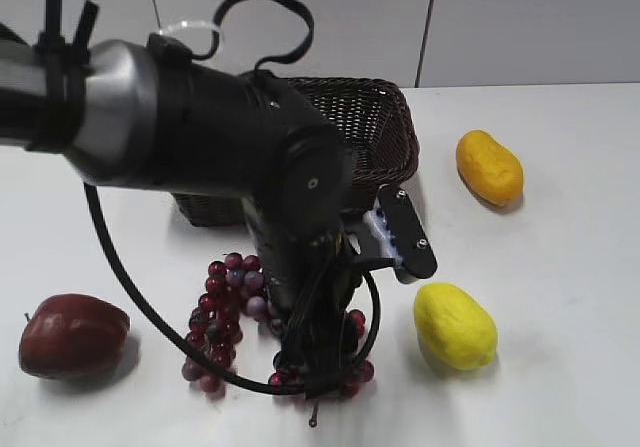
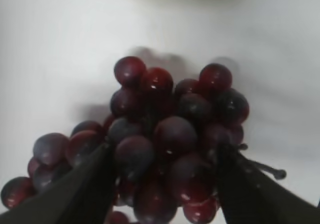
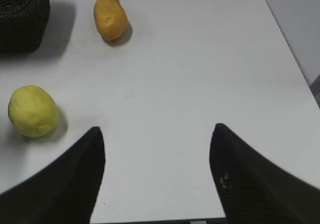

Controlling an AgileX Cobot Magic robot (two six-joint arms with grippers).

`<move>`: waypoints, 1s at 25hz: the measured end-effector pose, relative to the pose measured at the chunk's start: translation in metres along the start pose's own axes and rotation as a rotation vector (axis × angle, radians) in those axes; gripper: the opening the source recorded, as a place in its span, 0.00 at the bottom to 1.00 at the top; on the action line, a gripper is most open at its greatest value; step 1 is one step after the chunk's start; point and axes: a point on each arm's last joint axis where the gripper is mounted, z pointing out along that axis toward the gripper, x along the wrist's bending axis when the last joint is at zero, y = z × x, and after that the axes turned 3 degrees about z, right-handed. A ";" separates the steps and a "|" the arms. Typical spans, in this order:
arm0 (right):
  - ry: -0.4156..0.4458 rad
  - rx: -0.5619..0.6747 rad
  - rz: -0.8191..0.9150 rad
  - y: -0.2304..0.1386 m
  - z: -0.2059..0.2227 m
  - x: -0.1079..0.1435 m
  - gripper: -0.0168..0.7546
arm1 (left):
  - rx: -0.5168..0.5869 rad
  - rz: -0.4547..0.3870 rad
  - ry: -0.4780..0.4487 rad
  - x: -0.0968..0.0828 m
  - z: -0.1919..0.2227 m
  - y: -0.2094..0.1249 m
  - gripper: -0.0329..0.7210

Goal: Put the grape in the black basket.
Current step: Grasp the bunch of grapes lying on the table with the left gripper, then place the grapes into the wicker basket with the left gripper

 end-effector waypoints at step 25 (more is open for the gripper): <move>0.000 0.000 0.000 0.000 0.000 0.000 0.67 | 0.015 -0.026 -0.046 -0.004 -0.004 -0.001 0.38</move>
